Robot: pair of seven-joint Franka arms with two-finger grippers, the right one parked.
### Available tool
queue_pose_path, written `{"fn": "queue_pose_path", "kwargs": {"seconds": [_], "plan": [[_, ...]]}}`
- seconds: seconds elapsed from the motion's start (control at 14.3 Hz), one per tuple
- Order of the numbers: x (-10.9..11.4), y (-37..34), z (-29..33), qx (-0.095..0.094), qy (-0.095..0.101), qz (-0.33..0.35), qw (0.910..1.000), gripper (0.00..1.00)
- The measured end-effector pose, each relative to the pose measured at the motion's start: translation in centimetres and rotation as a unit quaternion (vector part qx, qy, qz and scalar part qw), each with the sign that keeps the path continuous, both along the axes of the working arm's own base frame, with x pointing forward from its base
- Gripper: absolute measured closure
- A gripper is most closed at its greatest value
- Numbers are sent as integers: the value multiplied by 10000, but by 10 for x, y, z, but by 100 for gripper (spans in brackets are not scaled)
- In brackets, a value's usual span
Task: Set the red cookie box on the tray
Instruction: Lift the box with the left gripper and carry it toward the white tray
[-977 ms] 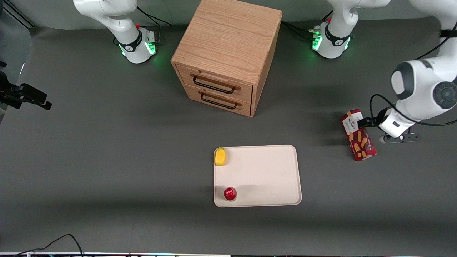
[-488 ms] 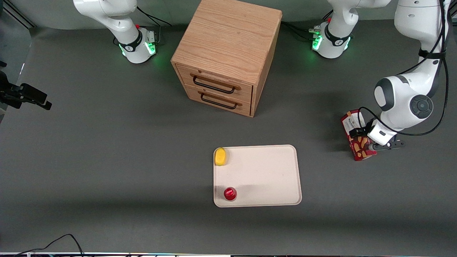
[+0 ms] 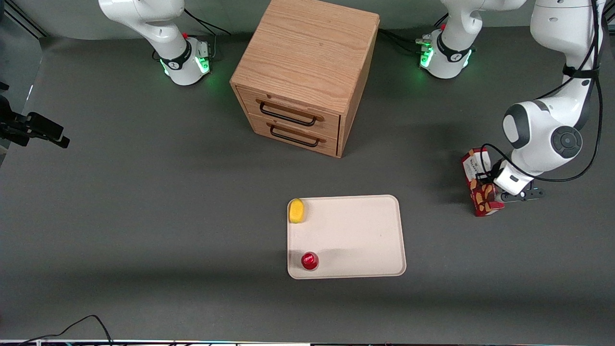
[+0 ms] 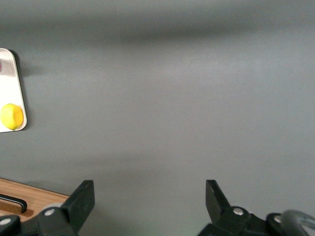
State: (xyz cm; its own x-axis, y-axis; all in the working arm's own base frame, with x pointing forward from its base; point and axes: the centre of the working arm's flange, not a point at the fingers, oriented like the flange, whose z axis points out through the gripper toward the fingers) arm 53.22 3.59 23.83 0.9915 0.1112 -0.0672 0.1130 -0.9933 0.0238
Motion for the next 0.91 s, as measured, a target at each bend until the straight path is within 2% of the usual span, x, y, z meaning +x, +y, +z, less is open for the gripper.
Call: {"fn": "queue_pose_path", "kwargs": {"seconds": [0.14, 0.28, 0.35, 0.49, 0.63, 0.77, 0.91], "plan": [[0, -14, 29, -147, 204, -14, 9997, 90], [7, -40, 93, -311, 400, 59, 9987, 90], [10, -54, 132, -318, 517, 73, 9981, 90], [18, -74, 219, -153, 606, 52, 9980, 90], [25, -100, 292, -1, 557, 227, 9982, 90], [31, -143, 317, 87, 485, 546, 9973, 90], [41, -196, 299, 141, 496, 904, 9946, 90]]}}
